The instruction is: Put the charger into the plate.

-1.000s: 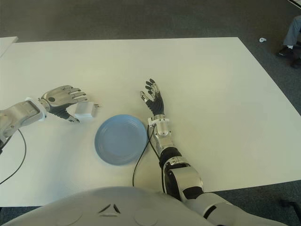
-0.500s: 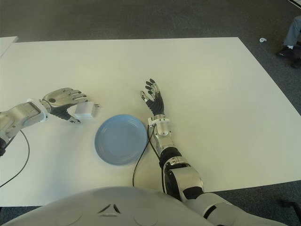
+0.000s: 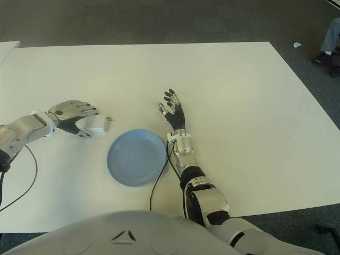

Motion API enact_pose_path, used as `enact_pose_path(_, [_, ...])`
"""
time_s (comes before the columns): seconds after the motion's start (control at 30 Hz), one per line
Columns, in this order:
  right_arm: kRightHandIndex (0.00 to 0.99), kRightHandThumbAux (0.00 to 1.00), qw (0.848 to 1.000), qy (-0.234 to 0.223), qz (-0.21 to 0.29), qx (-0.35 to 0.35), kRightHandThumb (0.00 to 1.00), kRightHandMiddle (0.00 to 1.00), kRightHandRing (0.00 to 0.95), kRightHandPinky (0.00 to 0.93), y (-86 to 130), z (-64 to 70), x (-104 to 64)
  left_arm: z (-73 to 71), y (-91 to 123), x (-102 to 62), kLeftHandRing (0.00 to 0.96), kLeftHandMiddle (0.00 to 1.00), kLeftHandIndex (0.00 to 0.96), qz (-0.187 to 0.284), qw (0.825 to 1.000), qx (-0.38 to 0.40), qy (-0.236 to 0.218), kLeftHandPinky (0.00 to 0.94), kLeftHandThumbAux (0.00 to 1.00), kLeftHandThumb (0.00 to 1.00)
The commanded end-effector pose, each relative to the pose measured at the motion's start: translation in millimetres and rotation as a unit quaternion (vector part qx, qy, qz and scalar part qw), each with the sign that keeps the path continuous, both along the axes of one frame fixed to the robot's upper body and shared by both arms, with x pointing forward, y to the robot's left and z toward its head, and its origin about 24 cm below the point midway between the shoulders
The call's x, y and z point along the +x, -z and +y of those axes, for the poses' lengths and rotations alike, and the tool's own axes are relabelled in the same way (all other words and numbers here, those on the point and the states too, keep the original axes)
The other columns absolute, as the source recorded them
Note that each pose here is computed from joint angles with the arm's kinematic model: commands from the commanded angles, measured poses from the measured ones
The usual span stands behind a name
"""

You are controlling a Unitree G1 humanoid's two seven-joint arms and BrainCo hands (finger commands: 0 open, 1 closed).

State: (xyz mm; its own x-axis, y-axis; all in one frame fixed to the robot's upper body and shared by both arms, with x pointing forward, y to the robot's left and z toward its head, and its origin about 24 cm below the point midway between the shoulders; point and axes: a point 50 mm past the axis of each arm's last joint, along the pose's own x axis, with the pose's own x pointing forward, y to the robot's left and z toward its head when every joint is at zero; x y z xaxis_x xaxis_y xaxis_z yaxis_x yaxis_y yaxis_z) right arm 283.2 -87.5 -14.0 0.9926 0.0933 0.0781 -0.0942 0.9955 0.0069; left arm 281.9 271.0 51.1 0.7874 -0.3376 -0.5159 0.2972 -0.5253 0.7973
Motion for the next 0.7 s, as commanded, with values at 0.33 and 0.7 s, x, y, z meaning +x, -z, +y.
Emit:
enact_pose_path(0.33, [0.024,0.668,0.996,0.006,0.092,0.006,0.132,0.184,0.175,0.140,35.3,9.8,-32.9,-0.3,9.5,-2.0,0.020,0.071,0.023,0.011,0.999,-0.036,0.018,0.000,0.334,0.310])
enact_pose_path(0.7, [0.040,0.662,0.996,0.006,0.086,0.010,0.125,0.197,0.188,0.168,32.6,13.9,-34.3,-0.9,11.1,-3.7,0.050,0.095,0.040,-0.007,0.994,-0.105,0.014,0.000,0.341,0.291])
